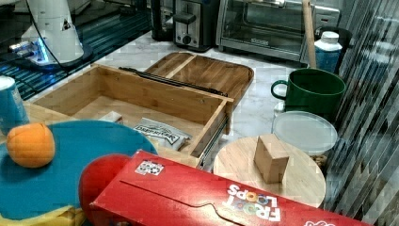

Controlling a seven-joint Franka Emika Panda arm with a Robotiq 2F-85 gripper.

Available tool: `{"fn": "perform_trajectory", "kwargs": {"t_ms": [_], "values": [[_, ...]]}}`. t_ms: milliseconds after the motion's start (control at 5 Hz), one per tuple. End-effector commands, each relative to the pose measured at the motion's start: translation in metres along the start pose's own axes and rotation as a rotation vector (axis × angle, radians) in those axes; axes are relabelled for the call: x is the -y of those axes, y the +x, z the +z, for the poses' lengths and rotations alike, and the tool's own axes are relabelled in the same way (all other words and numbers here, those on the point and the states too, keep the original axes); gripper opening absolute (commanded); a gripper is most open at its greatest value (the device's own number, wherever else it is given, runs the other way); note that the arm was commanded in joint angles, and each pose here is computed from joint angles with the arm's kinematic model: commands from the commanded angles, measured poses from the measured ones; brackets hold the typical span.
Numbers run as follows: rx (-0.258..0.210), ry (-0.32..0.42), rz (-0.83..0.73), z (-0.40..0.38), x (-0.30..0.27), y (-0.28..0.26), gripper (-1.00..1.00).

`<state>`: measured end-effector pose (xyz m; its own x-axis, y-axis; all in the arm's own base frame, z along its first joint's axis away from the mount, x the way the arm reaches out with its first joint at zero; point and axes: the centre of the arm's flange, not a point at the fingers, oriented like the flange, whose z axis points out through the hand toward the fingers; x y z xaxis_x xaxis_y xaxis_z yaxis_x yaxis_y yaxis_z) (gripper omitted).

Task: Close the drawer.

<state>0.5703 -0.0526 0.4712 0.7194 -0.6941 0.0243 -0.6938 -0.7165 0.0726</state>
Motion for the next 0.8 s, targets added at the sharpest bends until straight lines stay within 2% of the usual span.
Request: {"fn": "perform_trajectory", "kwargs": {"t_ms": [200, 400, 600, 800], "values": [[0.074, 0.004, -0.282, 0.016, 0.040, -0.076, 1.00], [0.101, 0.036, -0.436, 0.038, 0.037, -0.097, 1.00], [0.096, 0.060, -0.588, 0.062, 0.028, -0.112, 1.00], [0.053, 0.082, -0.661, 0.088, 0.021, -0.121, 1.00]]}}
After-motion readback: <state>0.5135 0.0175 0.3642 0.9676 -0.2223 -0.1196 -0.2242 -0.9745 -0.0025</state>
